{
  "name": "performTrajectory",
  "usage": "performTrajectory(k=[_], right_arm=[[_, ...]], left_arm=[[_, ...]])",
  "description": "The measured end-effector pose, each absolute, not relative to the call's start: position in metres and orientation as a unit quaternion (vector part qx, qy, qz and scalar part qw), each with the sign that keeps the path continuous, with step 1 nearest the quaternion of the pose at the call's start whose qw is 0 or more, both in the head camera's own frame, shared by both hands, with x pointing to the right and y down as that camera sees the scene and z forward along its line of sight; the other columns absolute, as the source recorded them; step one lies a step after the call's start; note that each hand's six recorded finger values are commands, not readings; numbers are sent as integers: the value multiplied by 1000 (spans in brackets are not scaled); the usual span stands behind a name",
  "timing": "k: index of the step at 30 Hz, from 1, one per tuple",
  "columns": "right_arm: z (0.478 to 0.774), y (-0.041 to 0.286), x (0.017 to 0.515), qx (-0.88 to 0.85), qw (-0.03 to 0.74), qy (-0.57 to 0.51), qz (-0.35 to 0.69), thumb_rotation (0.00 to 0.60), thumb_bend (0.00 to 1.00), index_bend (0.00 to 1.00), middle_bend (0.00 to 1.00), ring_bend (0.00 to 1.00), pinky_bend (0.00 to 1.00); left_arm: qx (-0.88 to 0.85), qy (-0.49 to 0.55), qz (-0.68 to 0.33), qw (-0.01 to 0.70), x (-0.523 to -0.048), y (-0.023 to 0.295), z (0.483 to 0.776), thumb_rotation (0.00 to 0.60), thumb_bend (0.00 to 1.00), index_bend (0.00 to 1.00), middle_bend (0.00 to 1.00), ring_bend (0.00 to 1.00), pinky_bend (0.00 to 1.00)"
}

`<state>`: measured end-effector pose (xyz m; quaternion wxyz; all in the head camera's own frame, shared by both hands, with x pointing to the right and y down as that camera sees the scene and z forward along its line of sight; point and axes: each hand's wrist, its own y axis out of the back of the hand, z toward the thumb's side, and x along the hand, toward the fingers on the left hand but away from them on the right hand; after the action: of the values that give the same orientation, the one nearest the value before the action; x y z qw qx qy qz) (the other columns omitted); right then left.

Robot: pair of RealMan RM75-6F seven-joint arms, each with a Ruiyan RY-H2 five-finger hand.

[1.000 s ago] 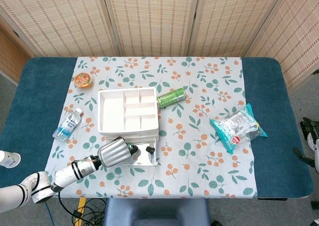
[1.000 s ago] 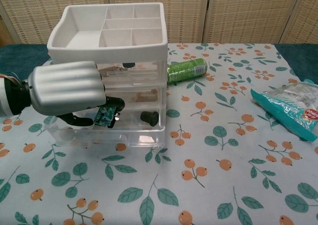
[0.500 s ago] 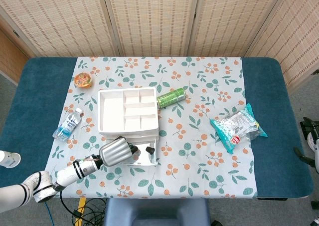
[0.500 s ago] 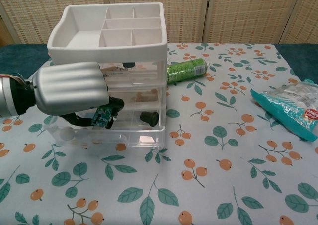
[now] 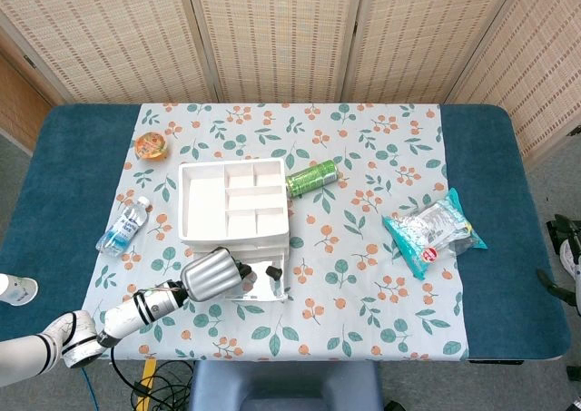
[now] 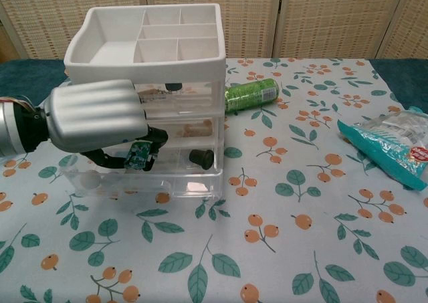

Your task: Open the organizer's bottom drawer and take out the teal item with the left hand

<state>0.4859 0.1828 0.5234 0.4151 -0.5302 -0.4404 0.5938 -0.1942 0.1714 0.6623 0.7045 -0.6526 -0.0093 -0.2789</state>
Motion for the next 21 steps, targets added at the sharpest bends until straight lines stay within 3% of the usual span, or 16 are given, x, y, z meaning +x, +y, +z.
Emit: performTrajectory(k=[21], right_arm=[[522, 180, 483, -533, 419, -440, 589, 600, 205, 117, 292, 287, 247]], left_arm=[[-668, 83, -275, 686, -209, 173, 617, 600, 239, 526, 950, 983, 1000]])
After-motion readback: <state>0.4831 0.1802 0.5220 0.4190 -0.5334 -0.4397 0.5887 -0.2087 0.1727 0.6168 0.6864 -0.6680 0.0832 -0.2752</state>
